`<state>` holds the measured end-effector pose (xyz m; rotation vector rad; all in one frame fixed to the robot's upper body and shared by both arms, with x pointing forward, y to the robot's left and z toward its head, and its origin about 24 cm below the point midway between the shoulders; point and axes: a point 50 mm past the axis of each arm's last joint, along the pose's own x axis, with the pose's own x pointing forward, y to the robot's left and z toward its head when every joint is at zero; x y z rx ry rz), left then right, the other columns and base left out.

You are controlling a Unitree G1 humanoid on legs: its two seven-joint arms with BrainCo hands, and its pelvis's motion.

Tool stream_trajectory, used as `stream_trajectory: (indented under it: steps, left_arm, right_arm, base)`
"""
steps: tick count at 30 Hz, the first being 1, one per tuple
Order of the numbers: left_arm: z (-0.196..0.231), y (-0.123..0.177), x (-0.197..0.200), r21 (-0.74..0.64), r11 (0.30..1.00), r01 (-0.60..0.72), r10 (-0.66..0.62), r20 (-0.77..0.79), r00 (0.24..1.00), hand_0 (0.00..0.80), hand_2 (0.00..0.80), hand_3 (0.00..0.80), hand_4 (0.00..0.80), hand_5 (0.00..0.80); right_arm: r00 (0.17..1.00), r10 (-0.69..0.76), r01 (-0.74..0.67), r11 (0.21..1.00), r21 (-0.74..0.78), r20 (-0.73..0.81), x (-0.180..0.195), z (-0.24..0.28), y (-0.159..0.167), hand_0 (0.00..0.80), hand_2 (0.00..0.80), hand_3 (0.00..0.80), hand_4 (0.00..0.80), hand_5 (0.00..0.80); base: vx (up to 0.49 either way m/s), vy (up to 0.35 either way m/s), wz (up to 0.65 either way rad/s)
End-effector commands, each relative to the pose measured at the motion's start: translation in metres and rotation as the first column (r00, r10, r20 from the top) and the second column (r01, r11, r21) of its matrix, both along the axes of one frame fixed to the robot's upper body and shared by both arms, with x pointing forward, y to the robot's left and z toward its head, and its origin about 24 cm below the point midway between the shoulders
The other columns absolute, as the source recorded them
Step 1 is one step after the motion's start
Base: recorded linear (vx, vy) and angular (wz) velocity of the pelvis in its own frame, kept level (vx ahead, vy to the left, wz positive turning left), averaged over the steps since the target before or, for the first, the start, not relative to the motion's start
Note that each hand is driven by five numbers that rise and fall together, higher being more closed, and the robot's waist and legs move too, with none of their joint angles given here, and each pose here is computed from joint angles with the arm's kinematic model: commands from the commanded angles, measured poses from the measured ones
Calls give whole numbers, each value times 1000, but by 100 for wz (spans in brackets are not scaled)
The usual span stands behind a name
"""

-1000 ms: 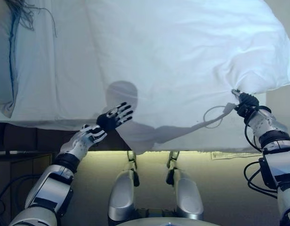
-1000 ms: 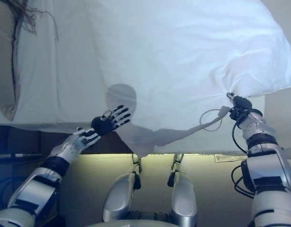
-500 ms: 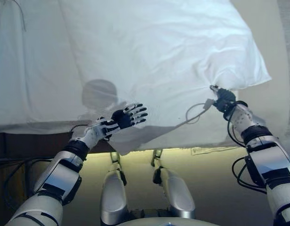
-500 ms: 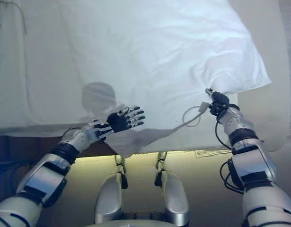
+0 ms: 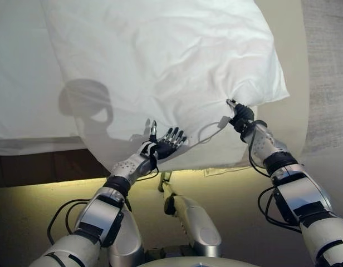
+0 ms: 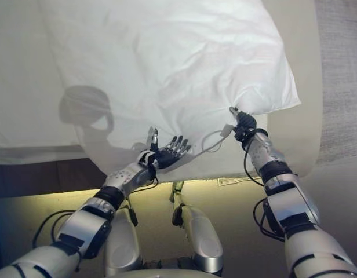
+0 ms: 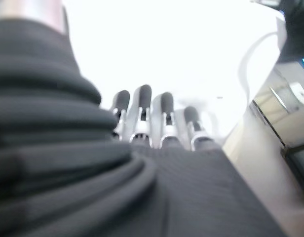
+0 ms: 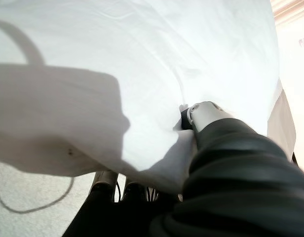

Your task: Make the bed neatly

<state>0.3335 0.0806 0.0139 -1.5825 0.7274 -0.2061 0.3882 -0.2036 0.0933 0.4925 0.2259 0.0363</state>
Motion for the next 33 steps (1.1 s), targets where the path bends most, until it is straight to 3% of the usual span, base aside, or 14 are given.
stream_trajectory:
  steps: [1, 10, 21, 29, 33]
  left_arm:
    - [4, -46, -10, -79, 995, 57, -58, -13, 998, 0, 0, 0, 0, 0]
    - [-13, -75, -36, -6, 977, 211, -209, -157, 965, 0, 0, 0, 0, 0]
    - [-48, -77, -71, 22, 940, 341, -317, -322, 892, 0, 0, 0, 0, 0]
    - [-40, -78, -65, -13, 957, 289, -285, -201, 937, 0, 0, 0, 0, 0]
    - [-20, -84, -54, -108, 955, 275, -279, -30, 960, 0, 0, 0, 0, 0]
  right_arm:
    - [975, 46, -49, 999, 7, 217, 9, 51, 12, 800, 800, 800, 800, 800]
    - [975, 24, -22, 1000, -11, 219, 6, 51, 5, 800, 800, 800, 800, 800]
    - [971, 14, -2, 999, -53, 238, 6, 67, -7, 800, 800, 800, 800, 800]
    - [968, 23, -8, 998, -62, 249, 8, 74, -8, 800, 800, 800, 800, 800]
    - [970, 40, -23, 997, -71, 241, 8, 71, -7, 800, 800, 800, 800, 800]
  base:
    - [17, -39, 0]
    - [7, -2, 1]
    - [-5, 53, 1]
    - [-4, 11, 0]
    - [55, 4, 0]
